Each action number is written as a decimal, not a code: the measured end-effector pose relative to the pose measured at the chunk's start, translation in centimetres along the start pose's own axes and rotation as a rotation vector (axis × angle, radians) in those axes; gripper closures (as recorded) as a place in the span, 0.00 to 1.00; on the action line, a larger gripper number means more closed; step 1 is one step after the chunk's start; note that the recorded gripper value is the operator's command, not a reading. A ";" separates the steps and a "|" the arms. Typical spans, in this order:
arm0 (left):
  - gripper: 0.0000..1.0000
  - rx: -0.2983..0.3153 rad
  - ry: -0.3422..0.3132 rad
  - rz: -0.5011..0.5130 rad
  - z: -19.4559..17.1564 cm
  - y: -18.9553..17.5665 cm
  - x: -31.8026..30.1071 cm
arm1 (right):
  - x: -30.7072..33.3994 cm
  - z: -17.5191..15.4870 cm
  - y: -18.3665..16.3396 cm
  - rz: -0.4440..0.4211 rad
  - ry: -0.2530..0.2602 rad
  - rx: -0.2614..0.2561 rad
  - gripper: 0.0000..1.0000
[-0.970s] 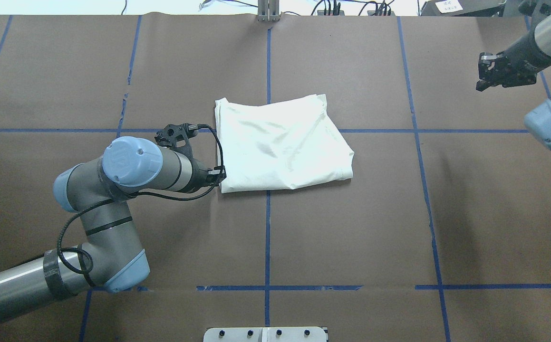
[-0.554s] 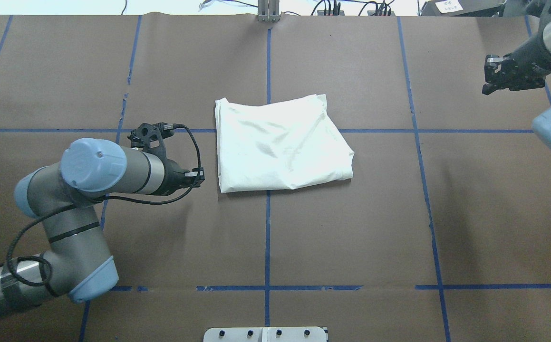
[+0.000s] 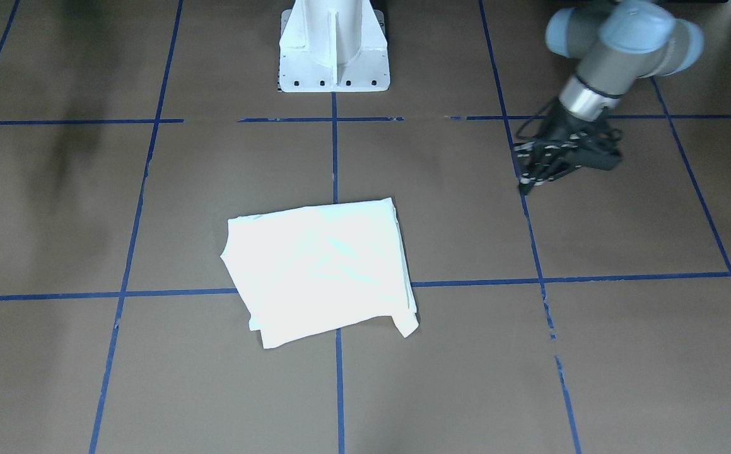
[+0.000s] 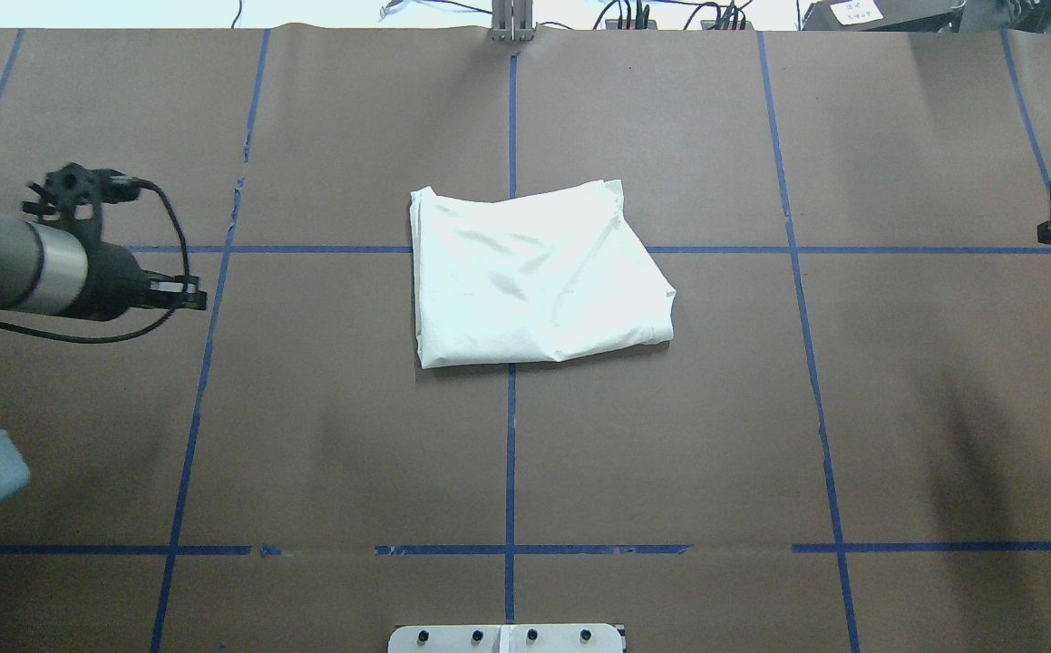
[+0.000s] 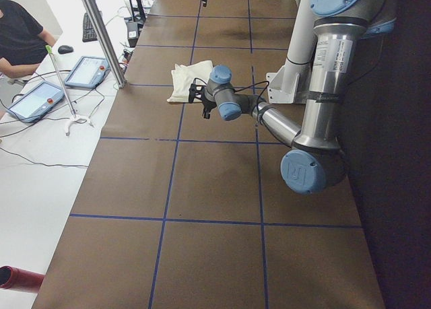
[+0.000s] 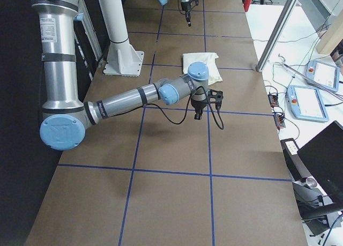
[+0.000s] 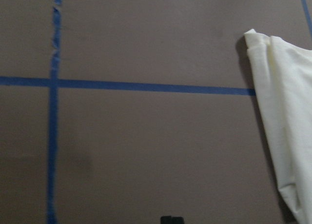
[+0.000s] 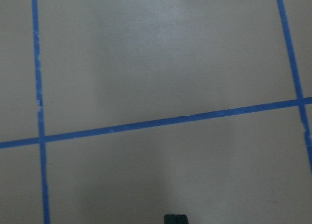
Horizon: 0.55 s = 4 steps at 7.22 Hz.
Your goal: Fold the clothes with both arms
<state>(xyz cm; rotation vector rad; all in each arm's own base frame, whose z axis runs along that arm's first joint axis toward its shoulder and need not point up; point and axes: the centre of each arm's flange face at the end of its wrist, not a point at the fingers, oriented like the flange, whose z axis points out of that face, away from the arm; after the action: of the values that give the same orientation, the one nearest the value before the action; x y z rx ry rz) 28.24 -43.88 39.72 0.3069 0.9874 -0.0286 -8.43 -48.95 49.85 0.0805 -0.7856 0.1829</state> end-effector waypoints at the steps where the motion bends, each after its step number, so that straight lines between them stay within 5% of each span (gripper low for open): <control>1: 1.00 -0.008 -0.020 0.051 -3.3 -0.8 -5.5 | 3.4 -0.5 0.6 -0.032 0.021 0.001 1.00; 2: 0.68 -0.010 -0.036 0.080 -6.4 -1.4 -10.5 | 6.7 -1.3 1.2 -0.052 0.030 0.004 0.04; 3: 0.01 -0.006 -0.054 0.098 -9.2 -1.7 -14.9 | 9.1 -2.0 1.7 -0.068 0.025 0.003 0.00; 4: 0.00 -0.008 -0.084 0.094 -11.1 -2.0 -18.1 | 10.7 -2.3 1.9 -0.066 0.020 0.002 0.00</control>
<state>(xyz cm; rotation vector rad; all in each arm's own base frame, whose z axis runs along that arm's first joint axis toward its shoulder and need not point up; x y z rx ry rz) 8.78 -44.89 48.51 0.3416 0.8884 0.0472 0.17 -45.30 55.79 0.1067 -0.7616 0.1216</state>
